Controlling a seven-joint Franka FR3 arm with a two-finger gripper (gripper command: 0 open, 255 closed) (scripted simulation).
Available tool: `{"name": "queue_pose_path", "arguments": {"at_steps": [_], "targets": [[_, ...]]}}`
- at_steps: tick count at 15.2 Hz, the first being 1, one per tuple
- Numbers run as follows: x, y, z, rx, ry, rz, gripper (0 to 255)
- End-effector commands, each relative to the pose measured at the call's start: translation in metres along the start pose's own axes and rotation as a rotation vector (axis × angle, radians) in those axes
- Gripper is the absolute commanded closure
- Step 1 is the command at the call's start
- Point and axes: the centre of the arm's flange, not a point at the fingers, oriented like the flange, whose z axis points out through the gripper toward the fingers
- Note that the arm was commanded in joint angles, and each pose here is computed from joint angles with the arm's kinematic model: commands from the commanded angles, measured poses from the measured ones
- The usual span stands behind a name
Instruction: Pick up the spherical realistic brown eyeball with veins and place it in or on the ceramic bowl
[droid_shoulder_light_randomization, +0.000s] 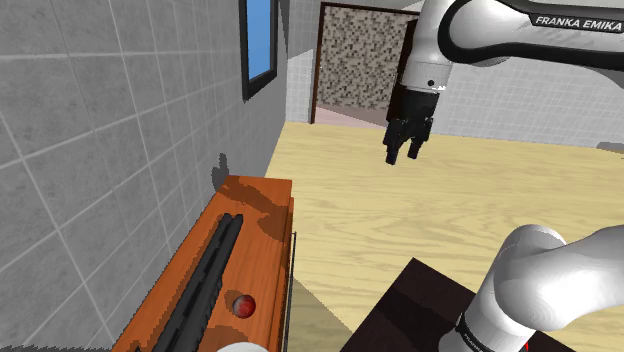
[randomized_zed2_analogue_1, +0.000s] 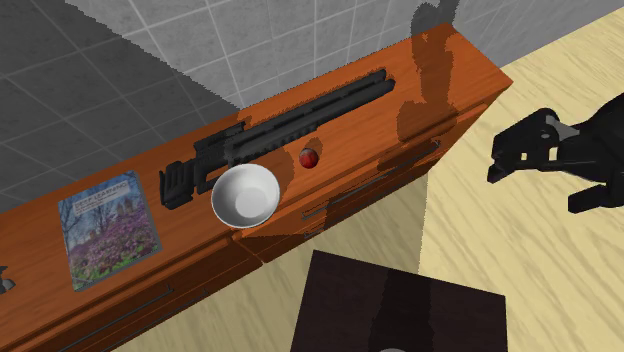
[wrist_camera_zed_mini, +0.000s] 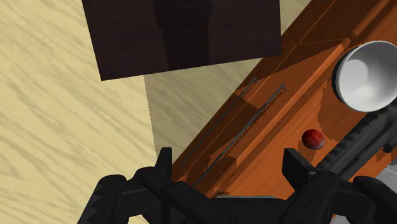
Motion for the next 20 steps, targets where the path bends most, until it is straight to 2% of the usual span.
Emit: {"name": "queue_pose_path", "arguments": {"at_steps": [1,20], "targets": [[0.000,0.000,0.000,0.000,0.000,0.000,0],[0.070,-0.152,0.187,0.006,-0.029,0.140,0]]}}
